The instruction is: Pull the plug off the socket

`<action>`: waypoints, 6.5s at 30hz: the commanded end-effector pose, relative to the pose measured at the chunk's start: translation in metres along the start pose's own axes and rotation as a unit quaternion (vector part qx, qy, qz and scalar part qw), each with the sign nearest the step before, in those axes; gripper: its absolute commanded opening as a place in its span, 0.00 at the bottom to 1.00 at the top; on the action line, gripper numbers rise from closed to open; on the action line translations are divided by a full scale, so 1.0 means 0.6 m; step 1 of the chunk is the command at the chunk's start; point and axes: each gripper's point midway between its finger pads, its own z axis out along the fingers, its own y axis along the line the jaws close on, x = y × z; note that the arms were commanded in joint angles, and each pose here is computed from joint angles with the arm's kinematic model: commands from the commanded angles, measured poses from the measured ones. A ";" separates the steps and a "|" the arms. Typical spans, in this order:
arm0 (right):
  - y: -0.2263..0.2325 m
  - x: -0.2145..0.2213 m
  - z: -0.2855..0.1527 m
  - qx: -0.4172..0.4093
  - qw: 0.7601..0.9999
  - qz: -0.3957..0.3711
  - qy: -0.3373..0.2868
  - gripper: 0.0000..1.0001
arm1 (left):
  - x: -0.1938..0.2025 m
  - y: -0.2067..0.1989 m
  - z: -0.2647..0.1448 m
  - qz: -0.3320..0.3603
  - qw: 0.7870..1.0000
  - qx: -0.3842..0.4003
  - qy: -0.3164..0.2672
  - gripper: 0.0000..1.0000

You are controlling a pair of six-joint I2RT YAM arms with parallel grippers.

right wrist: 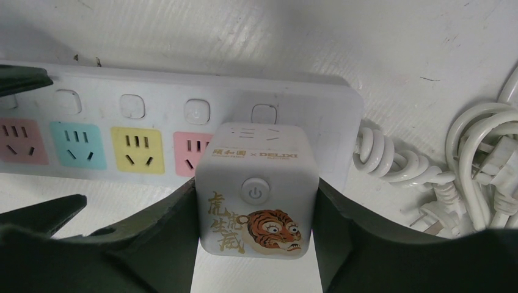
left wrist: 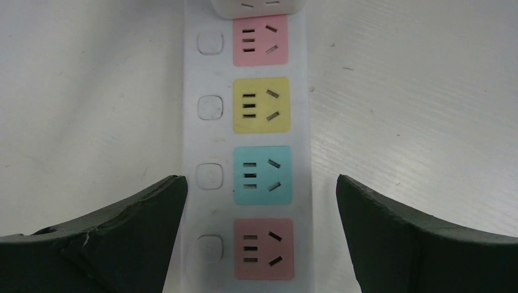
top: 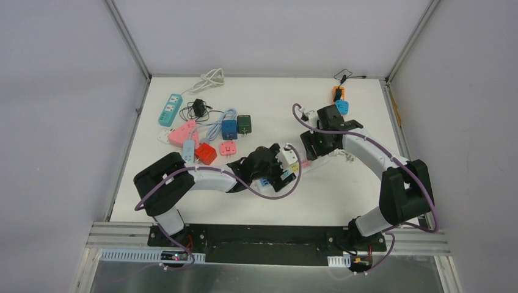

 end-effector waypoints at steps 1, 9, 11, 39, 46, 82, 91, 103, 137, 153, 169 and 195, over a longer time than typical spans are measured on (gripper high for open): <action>0.013 -0.007 -0.004 -0.021 1.000 0.006 -0.018 0.00 | -0.027 0.031 0.011 0.041 0.998 -0.039 -0.020 0.95; 0.011 -0.008 -0.005 -0.021 0.999 0.012 -0.021 0.00 | 0.002 0.021 0.030 0.034 0.999 -0.023 -0.004 0.90; 0.012 -0.008 -0.005 -0.023 0.999 0.014 -0.023 0.00 | 0.010 0.020 0.033 0.029 0.999 -0.023 0.003 0.88; 0.009 -0.005 -0.023 -0.018 0.998 0.039 -0.045 0.00 | 0.076 0.004 0.044 0.005 0.998 -0.003 0.056 0.39; 0.080 -0.023 -0.028 -0.106 0.992 0.032 -0.060 0.00 | 0.082 0.001 0.046 0.002 0.998 0.003 0.063 0.39; 0.041 0.008 -0.036 -0.073 0.995 0.053 -0.033 0.00 | 0.102 0.000 0.051 -0.017 0.997 0.014 0.070 0.38; 0.062 -0.026 -0.043 -0.049 0.998 0.017 -0.042 0.00 | 0.107 0.000 0.050 -0.024 0.997 0.015 0.071 0.38; 0.028 -0.003 -0.052 -0.035 0.998 0.039 -0.030 0.00 | 0.110 -0.004 0.053 -0.029 0.997 0.019 0.073 0.37; 0.137 -0.045 -0.091 -0.203 0.977 0.053 -0.047 0.00 | 0.119 -0.005 0.052 -0.044 0.996 0.024 0.077 0.37; 0.088 -0.046 -0.108 -0.121 0.990 0.018 -0.064 0.00 | 0.118 -0.007 0.052 -0.054 0.995 0.026 0.081 0.36; 0.055 -0.062 -0.124 -0.082 0.994 0.026 -0.066 0.00 | 0.115 -0.002 0.049 -0.056 0.995 0.022 0.080 0.37; 0.090 -0.089 -0.142 -0.337 0.919 0.168 -0.112 0.00 | -0.169 0.013 -0.065 -0.044 0.991 0.015 -0.125 0.99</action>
